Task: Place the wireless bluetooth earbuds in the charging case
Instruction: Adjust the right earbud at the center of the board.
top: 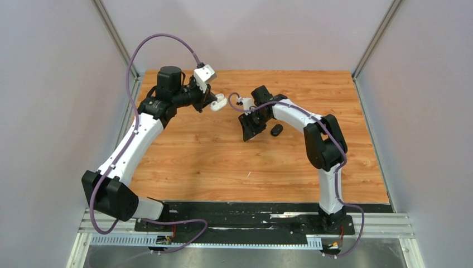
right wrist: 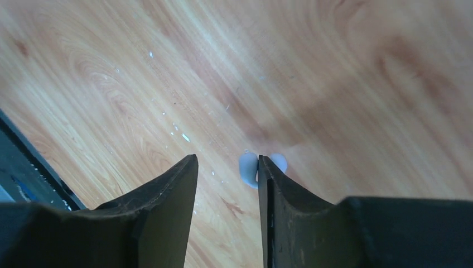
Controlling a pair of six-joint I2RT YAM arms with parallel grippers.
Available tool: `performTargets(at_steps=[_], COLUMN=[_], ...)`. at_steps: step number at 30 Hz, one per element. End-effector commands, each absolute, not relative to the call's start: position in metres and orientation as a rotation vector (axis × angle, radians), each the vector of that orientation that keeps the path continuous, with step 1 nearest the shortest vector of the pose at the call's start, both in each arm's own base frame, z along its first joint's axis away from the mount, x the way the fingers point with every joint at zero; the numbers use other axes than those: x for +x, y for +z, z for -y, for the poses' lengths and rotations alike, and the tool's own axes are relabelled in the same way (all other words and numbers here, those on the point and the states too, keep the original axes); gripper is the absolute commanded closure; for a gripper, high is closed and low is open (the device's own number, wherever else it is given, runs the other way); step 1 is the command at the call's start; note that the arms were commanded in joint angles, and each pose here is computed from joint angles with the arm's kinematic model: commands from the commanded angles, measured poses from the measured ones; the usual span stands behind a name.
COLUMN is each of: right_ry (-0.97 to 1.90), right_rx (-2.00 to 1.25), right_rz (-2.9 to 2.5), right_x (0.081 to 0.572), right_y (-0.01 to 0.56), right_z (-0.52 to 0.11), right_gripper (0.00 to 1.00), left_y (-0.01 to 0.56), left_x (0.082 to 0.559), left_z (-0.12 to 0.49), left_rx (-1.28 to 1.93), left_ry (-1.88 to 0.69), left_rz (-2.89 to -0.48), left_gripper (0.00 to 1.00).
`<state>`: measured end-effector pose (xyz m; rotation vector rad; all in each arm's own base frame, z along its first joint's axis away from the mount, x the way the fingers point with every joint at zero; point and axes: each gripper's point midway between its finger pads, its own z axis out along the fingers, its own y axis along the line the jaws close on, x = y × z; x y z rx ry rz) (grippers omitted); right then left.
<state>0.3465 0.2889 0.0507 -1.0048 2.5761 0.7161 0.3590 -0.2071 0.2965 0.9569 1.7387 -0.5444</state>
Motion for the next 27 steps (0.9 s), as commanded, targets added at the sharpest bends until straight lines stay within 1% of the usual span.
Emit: performTargets(at_steps=[1, 4, 10, 14, 19, 23, 27], right_ry=[0.889, 0.887, 0.821, 0.699, 0.622, 0.544, 0.459], right_rx=[-0.95, -0.839, -0.712, -0.679, -0.68, -0.712, -0.763], right_rz=[-2.457, -2.513, -2.598, -2.619, -2.573, -2.524, -2.49], right_x=[0.387, 0.404, 0.42, 0.432, 0.457, 0.483, 0.496], right_y=[0.072, 0.059, 0.029, 0.014, 0.01, 0.007, 0.002], right_z=[-0.293, -0.291, -0.289, -0.278, -0.268, -0.262, -0.255], right_gripper=[0.56, 0.53, 0.5, 0.48, 0.45, 0.44, 0.44], left_y=[0.315, 0.316, 0.316, 0.318, 0.319, 0.319, 0.319], left_x=[0.368, 0.369, 0.373, 0.374, 0.376, 0.378, 0.379], left_z=[0.209, 0.21, 0.208, 0.204, 0.2, 0.197, 0.196], left_rx=[0.951, 0.953, 0.946, 0.94, 0.943, 0.941, 0.947], left_ry=[-0.536, -0.541, -0.531, -0.522, -0.508, -0.494, -0.482], left_rz=[-1.688, -1.684, -1.686, -1.69, -1.693, -1.698, -1.7], left_gripper=[1.0, 1.0, 1.0, 1.0, 1.0, 1.0, 1.0])
